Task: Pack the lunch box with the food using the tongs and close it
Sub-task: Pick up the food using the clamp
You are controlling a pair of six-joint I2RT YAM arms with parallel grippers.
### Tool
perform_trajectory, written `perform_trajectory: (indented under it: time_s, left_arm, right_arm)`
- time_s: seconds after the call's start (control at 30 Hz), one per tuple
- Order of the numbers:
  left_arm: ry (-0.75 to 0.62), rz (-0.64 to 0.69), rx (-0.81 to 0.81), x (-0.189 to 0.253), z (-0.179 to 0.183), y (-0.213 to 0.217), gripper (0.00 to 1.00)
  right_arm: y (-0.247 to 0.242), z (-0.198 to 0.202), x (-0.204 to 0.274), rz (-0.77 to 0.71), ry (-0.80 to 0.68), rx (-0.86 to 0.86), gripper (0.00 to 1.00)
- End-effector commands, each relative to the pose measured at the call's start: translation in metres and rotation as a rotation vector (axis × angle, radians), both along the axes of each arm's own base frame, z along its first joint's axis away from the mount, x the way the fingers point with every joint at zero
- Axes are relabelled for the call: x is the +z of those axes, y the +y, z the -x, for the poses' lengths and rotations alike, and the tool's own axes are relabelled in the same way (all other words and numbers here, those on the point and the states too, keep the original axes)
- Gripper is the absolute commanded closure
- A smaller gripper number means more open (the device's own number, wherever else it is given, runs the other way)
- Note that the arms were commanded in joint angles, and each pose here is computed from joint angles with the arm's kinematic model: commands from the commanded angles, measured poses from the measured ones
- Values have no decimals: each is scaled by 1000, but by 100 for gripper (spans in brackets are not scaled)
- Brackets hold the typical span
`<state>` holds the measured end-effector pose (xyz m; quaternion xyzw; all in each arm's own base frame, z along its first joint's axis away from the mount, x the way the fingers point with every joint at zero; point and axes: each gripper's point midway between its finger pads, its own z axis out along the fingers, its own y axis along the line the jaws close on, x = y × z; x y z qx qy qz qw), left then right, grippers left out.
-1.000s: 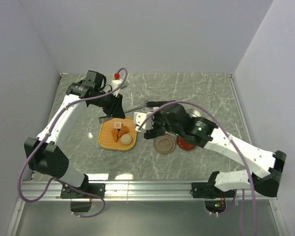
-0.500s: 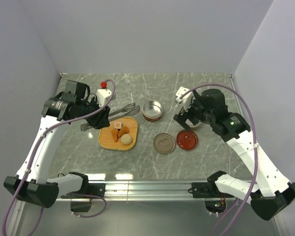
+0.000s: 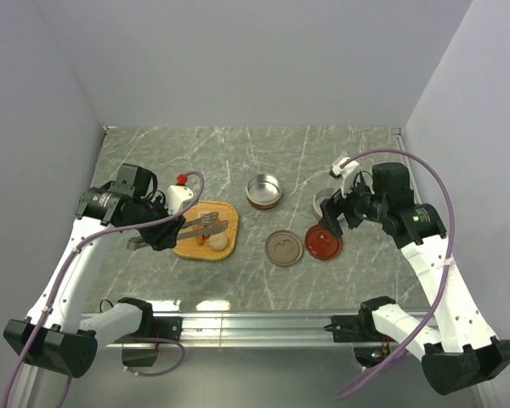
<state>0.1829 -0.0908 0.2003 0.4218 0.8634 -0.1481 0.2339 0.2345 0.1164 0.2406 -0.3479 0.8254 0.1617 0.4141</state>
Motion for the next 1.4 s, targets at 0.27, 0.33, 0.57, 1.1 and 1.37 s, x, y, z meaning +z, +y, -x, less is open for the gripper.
perform_trajectory:
  time_s: [0.27, 0.33, 0.57, 1.1, 1.37]
  left_arm:
    - [-45, -136, 183, -12, -21, 29, 53]
    - [-48, -150, 209, -13, -18, 33, 52]
    - [42, -172, 290, -40, -1, 39, 51]
    - [86, -158, 327, -56, -10, 33, 48]
    - [107, -157, 332, -64, -13, 31, 51]
  right_arm:
    - [0, 6, 1, -34, 37, -11, 0]
    - [0, 6, -1, -31, 42, -9, 0]
    - [0, 6, -2, -28, 48, -9, 0]
    - [-1, 3, 0, -22, 50, -12, 0]
    - [-1, 2, 0, -15, 52, -11, 0]
